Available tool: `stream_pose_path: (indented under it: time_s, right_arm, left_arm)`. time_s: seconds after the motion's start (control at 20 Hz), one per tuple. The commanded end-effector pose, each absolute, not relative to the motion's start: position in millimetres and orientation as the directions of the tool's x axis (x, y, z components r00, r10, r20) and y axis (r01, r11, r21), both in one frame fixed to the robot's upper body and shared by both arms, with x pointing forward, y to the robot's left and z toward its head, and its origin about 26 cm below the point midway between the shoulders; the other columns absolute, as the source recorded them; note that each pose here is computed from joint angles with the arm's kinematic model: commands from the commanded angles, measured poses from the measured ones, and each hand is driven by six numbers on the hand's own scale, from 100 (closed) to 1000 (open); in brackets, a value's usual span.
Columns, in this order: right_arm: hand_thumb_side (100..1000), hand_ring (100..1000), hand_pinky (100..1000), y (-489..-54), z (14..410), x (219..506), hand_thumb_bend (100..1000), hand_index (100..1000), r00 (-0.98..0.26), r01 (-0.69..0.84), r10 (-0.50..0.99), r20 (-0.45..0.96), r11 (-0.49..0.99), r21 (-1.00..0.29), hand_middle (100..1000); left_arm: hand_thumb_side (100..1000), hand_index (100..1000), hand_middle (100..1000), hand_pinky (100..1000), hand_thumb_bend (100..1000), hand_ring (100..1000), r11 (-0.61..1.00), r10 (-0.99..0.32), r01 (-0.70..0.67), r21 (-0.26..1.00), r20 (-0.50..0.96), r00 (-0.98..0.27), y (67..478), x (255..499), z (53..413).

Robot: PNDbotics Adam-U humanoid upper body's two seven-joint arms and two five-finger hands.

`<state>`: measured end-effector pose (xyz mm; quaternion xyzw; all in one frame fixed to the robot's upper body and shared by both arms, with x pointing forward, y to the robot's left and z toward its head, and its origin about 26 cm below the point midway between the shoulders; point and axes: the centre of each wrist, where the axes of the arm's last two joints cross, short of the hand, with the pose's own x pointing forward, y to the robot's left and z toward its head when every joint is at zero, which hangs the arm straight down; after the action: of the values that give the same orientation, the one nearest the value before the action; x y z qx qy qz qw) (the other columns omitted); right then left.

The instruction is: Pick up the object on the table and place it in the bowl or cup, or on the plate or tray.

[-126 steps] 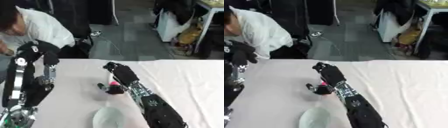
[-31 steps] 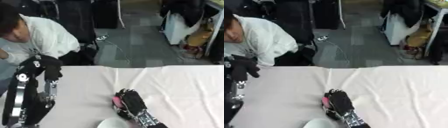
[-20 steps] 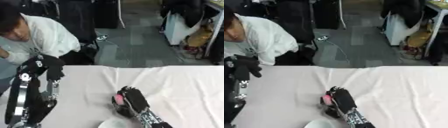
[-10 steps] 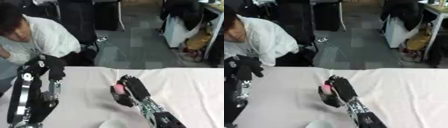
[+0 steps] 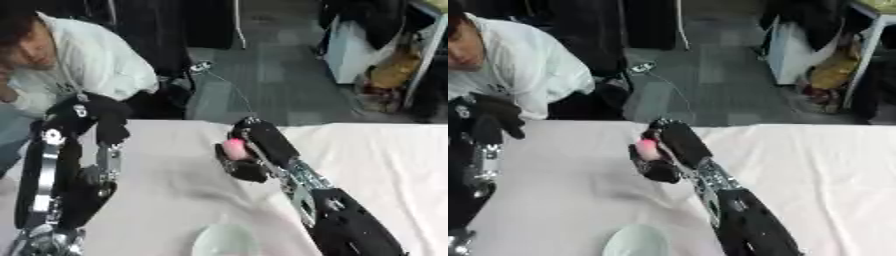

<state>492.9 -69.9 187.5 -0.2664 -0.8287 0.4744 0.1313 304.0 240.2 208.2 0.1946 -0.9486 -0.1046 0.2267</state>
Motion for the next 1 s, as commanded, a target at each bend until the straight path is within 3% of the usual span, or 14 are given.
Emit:
stream_pose_path:
  time_s: [0.05,1.0]
  right_arm:
    - [369,100,100,-72.2,217.8,492.8,100,264,-0.858,0.334,0.506,-0.086,0.424,-0.842,100]
    - [383,100,100,-86.0,248.4,462.4,100,261,-0.955,0.200,0.288,-0.067,0.460,-0.865,100]
  left_arm:
    - [661,623,556,535,100,385,0.893,-0.432,-0.338,0.298,0.356,-0.829,245.1,301.9,216.6]
    - [660,622,556,536,100,386,0.886,-0.444,-0.344,0.312,0.348,-0.826,247.3,301.7,217.0]
